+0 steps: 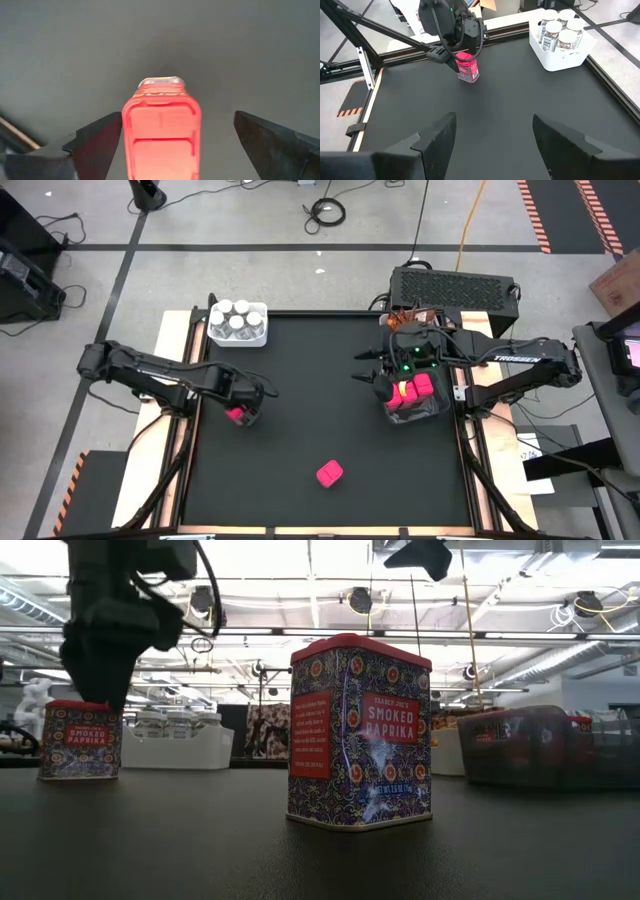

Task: Sort spices by type
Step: Put the red seasoning can into the black transparent bin

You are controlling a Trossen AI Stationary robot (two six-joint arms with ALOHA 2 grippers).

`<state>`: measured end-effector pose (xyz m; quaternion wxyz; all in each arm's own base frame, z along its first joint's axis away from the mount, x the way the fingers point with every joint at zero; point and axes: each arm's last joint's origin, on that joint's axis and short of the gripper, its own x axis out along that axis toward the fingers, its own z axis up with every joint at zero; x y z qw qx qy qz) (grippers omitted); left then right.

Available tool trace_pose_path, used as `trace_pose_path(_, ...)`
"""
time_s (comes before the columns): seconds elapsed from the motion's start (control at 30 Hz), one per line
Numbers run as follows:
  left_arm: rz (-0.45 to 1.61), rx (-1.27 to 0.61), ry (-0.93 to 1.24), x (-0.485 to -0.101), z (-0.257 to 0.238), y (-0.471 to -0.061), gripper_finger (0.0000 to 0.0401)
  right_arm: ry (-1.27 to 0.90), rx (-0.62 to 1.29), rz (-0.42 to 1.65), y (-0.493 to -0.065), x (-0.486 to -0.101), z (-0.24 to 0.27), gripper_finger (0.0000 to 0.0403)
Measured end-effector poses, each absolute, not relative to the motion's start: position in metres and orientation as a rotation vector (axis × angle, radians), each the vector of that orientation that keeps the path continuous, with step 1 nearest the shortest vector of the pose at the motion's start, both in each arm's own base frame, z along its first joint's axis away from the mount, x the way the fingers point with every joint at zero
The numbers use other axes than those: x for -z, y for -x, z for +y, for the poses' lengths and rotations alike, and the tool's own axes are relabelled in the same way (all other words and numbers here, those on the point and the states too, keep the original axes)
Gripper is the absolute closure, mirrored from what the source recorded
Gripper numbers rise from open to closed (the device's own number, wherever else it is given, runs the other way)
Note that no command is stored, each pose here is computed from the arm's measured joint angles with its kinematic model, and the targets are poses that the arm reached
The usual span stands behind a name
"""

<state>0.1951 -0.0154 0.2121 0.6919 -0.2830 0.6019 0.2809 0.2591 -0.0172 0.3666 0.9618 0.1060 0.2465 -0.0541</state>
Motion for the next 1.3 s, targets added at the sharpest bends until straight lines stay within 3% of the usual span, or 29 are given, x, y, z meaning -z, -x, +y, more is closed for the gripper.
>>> trace_pose_path(0.2, 1.434, -0.679, 0.6, -0.19, -0.015, -0.193, 0.0017, -0.217, 0.113, 0.526, -0.258, -0.364, -0.017, 0.0145)
trace_pose_path(0.47, 1.472, -0.64, 0.625, -0.188, -0.017, -0.193, 0.0022, -0.241, 0.132, 0.543, -0.257, -0.363, -0.02, 0.0145)
trace_pose_path(0.6, 1.497, -0.595, 0.63, -0.188, -0.018, -0.193, 0.0059, -0.251, 0.15, 0.539, -0.256, -0.363, -0.024, 0.0145)
trace_pose_path(0.87, 1.519, -0.535, 0.605, -0.188, -0.018, -0.193, 0.0181, -0.282, 0.196, 0.532, -0.255, -0.363, -0.035, 0.0145)
trace_pose_path(1.07, 1.529, -0.454, 0.615, -0.194, -0.02, -0.196, 0.0185, -0.294, 0.228, 0.513, -0.25, -0.366, -0.043, 0.0145)
trace_pose_path(1.3, 1.345, -0.303, 0.64, -0.244, -0.02, -0.226, 0.0185, -0.312, 0.294, 0.53, -0.231, -0.371, -0.054, 0.0145)
